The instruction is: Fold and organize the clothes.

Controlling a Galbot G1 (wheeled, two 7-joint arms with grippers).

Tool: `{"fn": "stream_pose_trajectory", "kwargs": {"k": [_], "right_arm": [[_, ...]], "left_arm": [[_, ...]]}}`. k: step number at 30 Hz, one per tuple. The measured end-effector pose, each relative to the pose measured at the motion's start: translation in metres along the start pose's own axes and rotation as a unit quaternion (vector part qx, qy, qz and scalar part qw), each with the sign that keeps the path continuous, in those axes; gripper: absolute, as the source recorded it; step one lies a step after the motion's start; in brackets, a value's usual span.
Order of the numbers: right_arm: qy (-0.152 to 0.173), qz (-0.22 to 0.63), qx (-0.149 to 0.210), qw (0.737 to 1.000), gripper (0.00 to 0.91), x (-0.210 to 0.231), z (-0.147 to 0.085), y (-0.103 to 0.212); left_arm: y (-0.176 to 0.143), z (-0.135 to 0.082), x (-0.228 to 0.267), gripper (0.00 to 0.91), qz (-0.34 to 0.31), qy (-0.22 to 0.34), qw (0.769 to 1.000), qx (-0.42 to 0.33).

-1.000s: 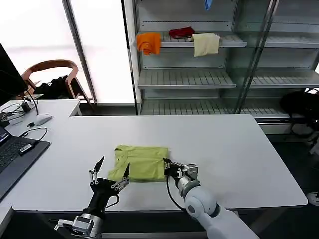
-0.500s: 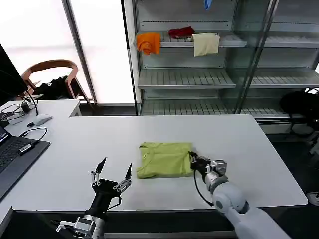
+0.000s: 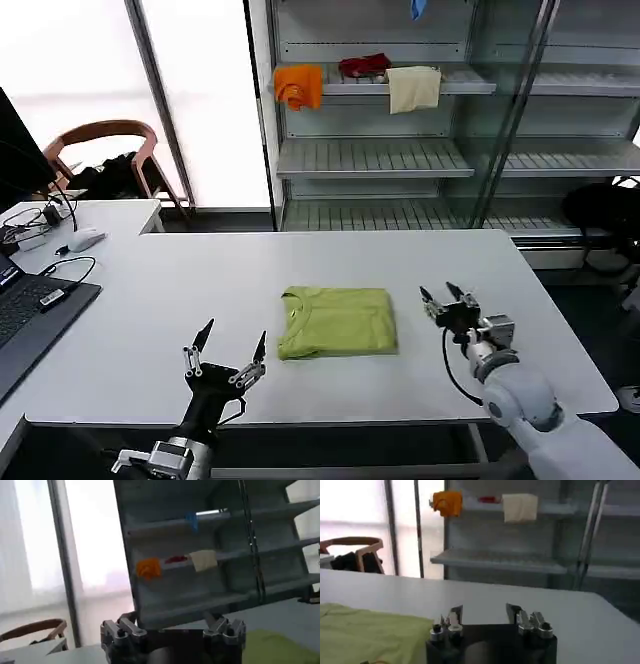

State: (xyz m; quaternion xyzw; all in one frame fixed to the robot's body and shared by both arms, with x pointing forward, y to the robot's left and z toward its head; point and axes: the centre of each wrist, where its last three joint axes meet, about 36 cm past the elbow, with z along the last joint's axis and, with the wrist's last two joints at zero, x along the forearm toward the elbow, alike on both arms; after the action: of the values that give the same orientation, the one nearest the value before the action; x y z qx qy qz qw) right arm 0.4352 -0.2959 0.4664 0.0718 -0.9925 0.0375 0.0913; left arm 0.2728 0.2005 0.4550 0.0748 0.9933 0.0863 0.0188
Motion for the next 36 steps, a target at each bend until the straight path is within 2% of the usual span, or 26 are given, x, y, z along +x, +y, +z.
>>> {"fn": "stream_pose_trajectory", "kwargs": {"k": [5,12,16,25,36], "right_arm": [[-0.047,0.04,-0.006,0.998,0.907,0.04,0.007,-0.008],[-0.079,0.082,0.002,0.993,0.907,0.105,0.06,-0.002],[-0.105,0.091,0.012,0.99,0.907,0.139,0.08,0.004],[-0.143,0.087,0.019,0.986,0.907,0.182,0.093,0.014],[-0.158,0.079,0.023,0.984,0.907,0.204,0.102,0.014]], "left_arm": [[-0.002,0.001,0.005,0.907,-0.006,0.01,1.0,0.001],[0.0,0.011,0.013,0.907,-0.015,0.02,1.0,0.006],[0.002,0.017,0.019,0.907,-0.021,0.025,0.999,0.01],[0.01,0.018,0.028,0.907,-0.037,0.02,0.999,0.029],[0.018,0.022,0.035,0.907,-0.041,0.029,0.998,0.049]]}}
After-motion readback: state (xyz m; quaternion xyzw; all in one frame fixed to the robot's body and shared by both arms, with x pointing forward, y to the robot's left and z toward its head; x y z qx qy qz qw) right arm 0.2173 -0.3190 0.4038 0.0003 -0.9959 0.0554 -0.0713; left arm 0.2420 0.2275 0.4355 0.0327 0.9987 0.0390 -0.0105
